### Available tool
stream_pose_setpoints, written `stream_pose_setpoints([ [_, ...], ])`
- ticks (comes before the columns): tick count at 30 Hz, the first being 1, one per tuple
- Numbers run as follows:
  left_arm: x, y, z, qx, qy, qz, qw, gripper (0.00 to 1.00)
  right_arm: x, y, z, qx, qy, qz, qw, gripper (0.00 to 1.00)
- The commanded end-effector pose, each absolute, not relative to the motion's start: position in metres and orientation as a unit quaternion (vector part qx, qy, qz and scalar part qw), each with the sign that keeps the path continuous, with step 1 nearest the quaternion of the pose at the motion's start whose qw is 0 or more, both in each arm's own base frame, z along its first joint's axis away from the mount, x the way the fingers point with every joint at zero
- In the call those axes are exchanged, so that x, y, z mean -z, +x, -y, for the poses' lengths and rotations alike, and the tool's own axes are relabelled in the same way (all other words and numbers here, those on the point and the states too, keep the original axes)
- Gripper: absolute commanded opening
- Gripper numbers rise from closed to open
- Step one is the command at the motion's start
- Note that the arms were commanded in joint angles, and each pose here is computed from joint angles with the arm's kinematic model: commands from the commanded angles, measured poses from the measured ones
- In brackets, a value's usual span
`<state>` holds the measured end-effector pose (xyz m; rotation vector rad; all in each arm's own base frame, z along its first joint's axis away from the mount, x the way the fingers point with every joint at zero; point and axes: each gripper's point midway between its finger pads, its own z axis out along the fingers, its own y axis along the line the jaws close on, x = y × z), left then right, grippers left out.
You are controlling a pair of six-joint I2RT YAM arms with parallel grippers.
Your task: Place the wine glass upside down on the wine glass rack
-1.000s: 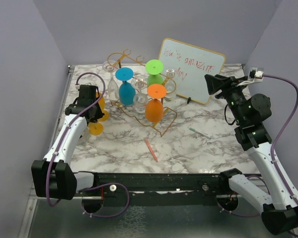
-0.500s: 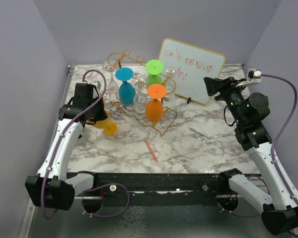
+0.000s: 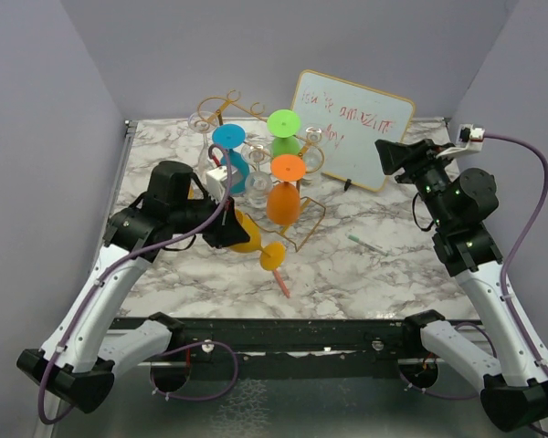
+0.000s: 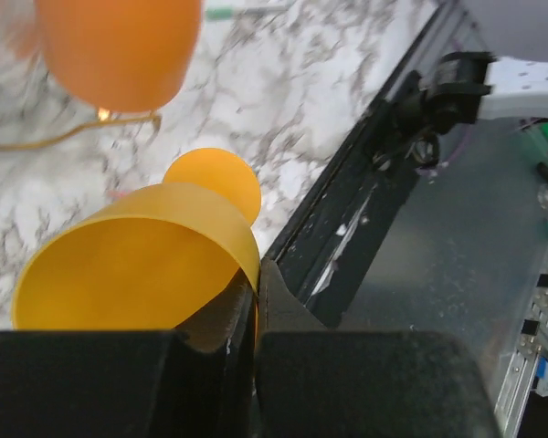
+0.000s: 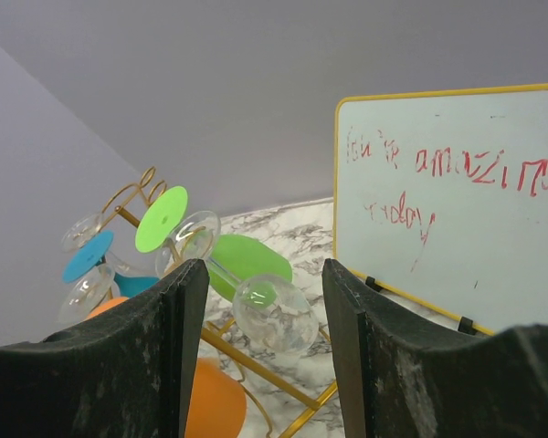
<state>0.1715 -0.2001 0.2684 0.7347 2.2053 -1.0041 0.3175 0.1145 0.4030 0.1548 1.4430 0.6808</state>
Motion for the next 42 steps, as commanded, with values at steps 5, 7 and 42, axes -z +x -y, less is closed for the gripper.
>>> stream_pose_setpoints([
  [5,-0.409,0.153,0.227,0.492,0.345,-0.654,0.459,0.0,-0.408,0.31,-0.118,-0.319,0.065,-0.647,0.689,0.58],
  [7,-0.444,0.165,0.228,0.507,0.301,-0.622,0.514,0.0,-0.408,0.308,-0.122,-0.327,0.053,-0.647,0.686,0.6],
  [42,-0.548,0.271,0.27,0.67,0.084,-0.517,0.526,0.0,-0.483,0.287,-0.193,-0.349,-0.284,-0.453,0.769,0.72],
])
